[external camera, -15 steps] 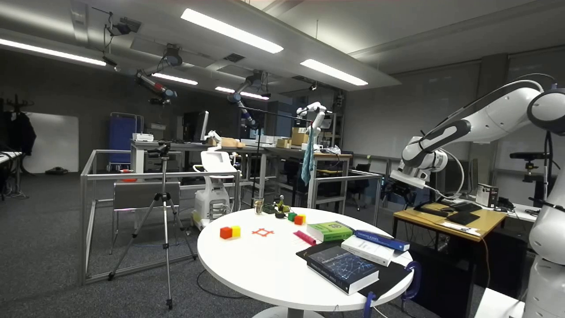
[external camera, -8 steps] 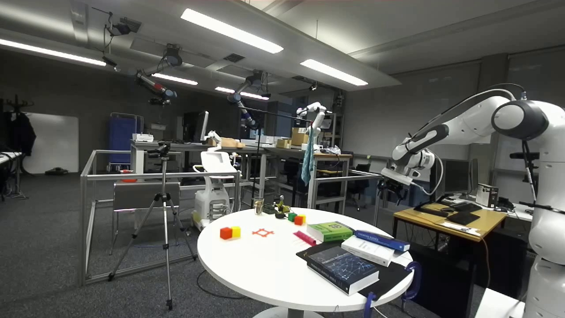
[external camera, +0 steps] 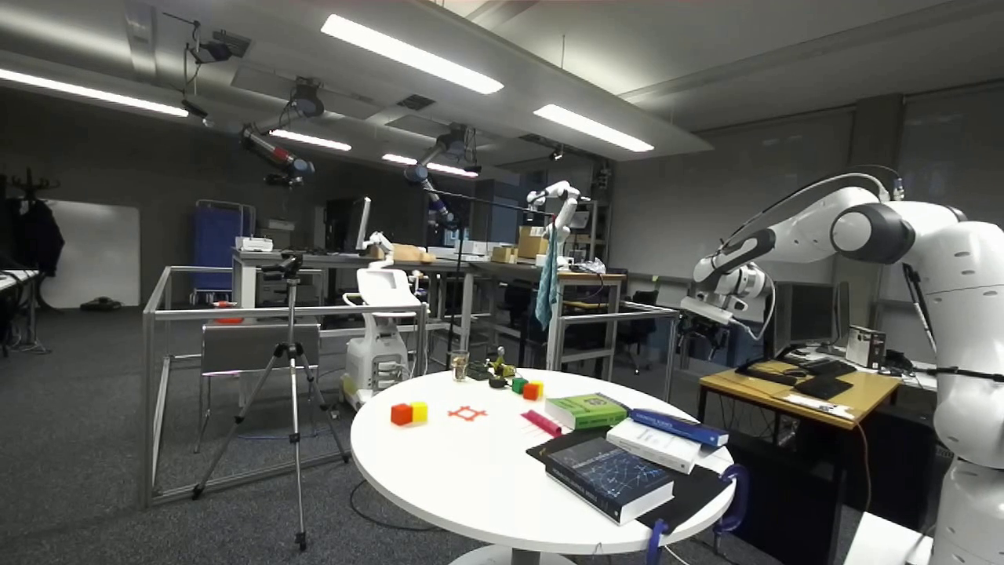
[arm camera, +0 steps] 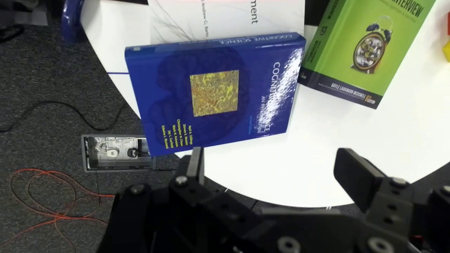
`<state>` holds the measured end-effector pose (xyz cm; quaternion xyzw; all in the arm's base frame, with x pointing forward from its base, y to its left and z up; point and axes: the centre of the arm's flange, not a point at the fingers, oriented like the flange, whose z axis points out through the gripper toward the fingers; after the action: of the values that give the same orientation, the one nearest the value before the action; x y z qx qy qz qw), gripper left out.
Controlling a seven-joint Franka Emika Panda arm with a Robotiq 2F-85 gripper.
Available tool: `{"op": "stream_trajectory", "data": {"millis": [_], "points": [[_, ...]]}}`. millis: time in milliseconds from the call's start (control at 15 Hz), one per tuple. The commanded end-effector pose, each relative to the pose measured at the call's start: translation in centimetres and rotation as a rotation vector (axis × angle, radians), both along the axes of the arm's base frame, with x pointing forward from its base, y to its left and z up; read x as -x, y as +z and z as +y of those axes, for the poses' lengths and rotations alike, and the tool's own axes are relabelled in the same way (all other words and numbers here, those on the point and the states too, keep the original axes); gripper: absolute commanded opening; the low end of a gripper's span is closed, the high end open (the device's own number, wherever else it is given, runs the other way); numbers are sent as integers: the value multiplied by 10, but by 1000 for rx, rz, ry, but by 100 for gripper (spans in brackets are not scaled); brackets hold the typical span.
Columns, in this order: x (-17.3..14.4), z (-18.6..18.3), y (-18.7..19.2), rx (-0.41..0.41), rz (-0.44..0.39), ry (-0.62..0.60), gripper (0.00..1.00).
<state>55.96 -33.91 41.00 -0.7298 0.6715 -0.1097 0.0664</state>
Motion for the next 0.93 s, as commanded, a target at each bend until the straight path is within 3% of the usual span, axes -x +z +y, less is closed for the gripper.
{"op": "stream_trajectory", "data": {"millis": [0,400,867], "points": [[-5,-59,12,-20,47,38,100],[21,-138,-4,-61,87,-11,100],[35,-197,-81,-19,219,-85,100]]}}
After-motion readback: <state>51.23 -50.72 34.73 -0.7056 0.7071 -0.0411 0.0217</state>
